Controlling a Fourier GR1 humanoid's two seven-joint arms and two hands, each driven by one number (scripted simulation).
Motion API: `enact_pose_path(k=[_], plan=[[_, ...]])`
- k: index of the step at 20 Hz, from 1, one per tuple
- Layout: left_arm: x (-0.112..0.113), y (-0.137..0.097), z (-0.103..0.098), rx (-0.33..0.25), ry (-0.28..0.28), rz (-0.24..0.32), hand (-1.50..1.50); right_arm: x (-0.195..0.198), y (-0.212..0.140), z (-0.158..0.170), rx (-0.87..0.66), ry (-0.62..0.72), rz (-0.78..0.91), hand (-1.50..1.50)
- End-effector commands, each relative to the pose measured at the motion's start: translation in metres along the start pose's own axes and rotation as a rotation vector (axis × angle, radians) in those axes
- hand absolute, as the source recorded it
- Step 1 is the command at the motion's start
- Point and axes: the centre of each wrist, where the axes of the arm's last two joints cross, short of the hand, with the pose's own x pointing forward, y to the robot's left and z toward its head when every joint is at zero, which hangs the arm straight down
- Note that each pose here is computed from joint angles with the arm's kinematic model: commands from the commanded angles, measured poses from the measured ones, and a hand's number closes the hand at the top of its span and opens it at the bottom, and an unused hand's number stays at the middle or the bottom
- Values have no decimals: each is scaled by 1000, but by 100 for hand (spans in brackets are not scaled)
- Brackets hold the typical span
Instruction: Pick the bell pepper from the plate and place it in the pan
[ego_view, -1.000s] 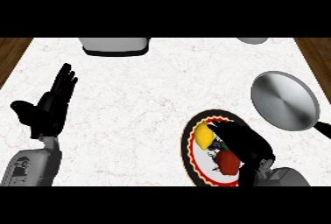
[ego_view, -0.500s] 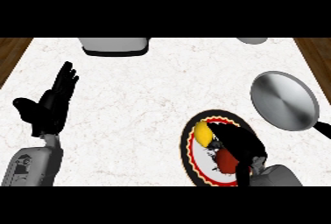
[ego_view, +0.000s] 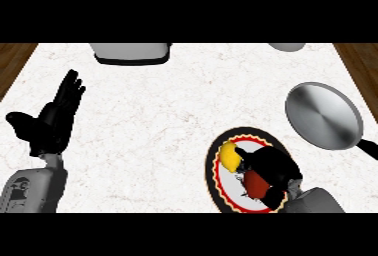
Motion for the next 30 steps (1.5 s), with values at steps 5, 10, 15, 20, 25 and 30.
enact_pose_path(k=[5,10,15,20,25,30], plan=[[-11,-5,10,12,4,-4,0,1,21,8,-55,-20,-10,150],[-2,-7,6,-2,18,-2,0,41,-24,-20,-242,363,-277,150],[-2,-12,3,-24,-1,3,0,61,-76,-21,-593,614,-324,150],[0,-26,-2,-26,5,13,0,107,-122,-15,-871,667,-353,150],[-1,-13,-4,-22,7,-6,0,118,-151,-13,-1029,740,-349,150],[-3,0,-4,-23,4,-6,0,82,-173,-14,-1160,729,-542,150]])
